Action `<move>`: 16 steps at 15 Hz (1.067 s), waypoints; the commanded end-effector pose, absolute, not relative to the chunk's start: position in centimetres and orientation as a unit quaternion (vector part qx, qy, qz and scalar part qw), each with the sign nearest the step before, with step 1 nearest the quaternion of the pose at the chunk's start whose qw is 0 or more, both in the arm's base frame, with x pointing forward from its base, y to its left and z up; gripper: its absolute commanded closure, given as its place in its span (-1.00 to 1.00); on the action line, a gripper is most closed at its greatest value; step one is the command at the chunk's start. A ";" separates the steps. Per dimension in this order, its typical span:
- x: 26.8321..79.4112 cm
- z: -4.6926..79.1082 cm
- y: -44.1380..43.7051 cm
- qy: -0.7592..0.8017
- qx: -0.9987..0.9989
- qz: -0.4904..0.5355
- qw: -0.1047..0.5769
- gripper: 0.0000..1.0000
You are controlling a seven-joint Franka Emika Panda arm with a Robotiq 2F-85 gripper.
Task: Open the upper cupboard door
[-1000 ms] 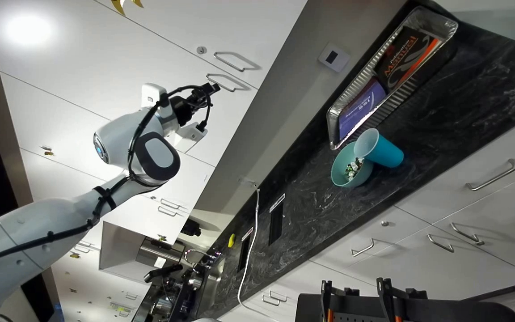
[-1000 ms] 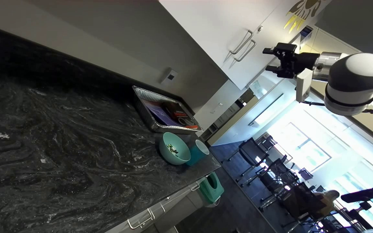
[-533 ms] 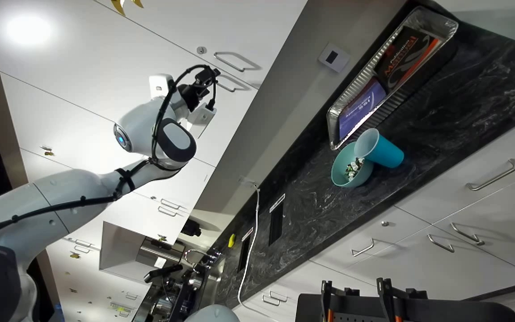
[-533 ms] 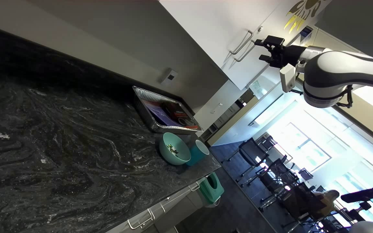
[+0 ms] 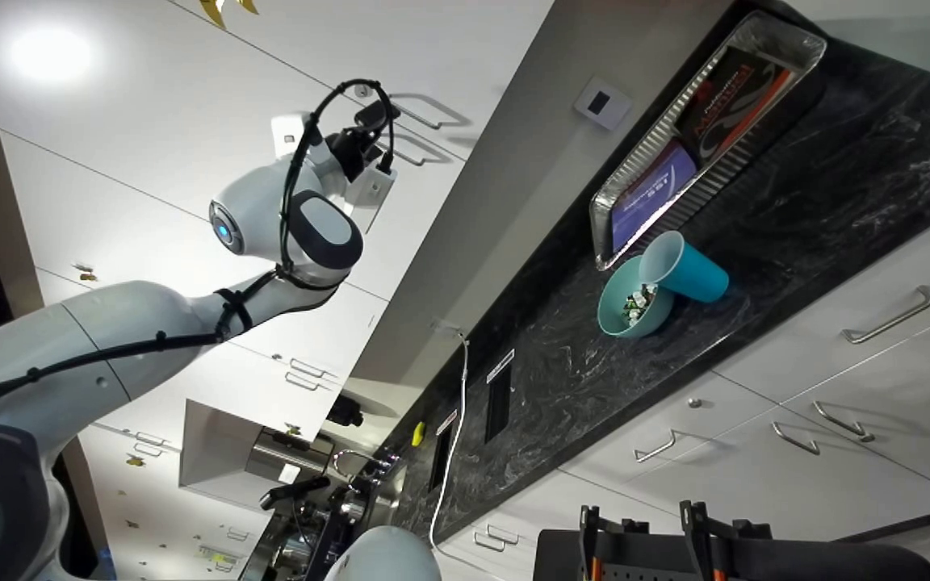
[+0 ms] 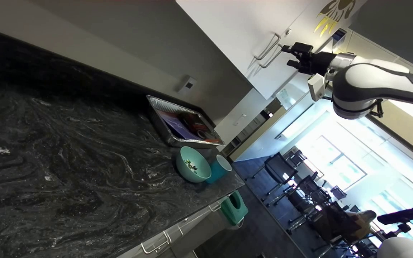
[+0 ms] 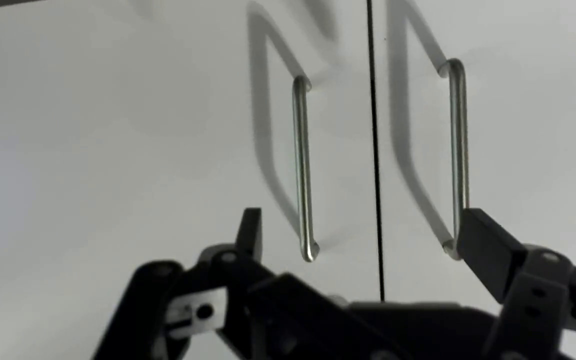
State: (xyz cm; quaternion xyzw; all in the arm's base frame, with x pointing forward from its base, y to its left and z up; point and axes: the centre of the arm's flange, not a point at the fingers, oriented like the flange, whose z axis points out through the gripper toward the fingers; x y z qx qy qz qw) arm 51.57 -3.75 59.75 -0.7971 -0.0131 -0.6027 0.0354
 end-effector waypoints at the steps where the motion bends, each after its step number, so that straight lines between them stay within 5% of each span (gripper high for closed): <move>1: 51.8 59.7 -3.3 -0.009 -0.794 -0.607 0.030 -1.00; 16: 55.1 59.9 -4.0 0.027 -0.763 -0.645 0.025 -1.00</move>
